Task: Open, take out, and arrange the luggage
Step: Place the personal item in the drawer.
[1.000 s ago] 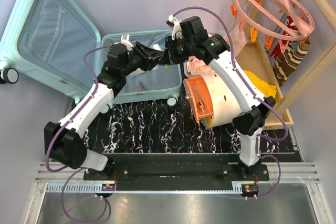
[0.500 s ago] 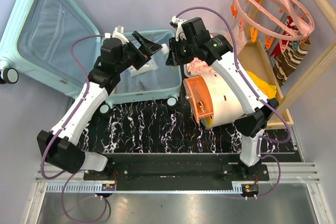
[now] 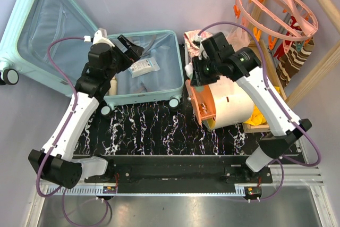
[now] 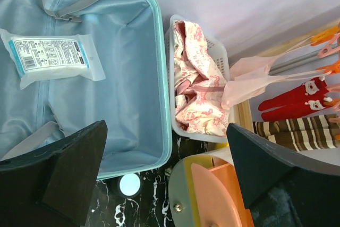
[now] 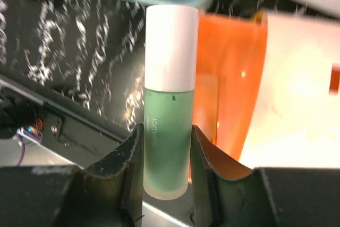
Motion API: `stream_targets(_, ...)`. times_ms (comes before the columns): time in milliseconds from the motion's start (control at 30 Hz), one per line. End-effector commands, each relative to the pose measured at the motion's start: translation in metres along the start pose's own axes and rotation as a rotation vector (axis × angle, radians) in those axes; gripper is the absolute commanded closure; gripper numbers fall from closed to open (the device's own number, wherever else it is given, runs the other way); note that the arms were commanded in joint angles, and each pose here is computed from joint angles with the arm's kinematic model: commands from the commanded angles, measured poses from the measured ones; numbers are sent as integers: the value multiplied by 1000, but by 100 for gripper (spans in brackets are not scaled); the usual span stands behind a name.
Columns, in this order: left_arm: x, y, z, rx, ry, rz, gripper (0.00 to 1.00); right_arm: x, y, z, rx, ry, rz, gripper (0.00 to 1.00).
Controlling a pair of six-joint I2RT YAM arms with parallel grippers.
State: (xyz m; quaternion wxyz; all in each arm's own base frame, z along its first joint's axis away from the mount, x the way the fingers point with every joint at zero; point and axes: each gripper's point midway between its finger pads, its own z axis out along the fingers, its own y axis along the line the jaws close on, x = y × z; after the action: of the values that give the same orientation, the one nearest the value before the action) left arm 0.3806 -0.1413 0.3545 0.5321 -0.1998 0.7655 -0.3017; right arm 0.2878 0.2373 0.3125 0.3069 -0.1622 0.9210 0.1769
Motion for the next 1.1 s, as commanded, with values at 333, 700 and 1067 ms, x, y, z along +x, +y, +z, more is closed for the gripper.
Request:
stream_targets(333,2,0,16,20,11,22,1,64,-22,-19,92,180,85,100)
stream_targets(700,7,6,27,11,41,20,1,70,-48,-10,235,241,34,94)
stream_targets(1067,-1,8,37,4,36,25,1,64,-60,-8,300,288,-39,66)
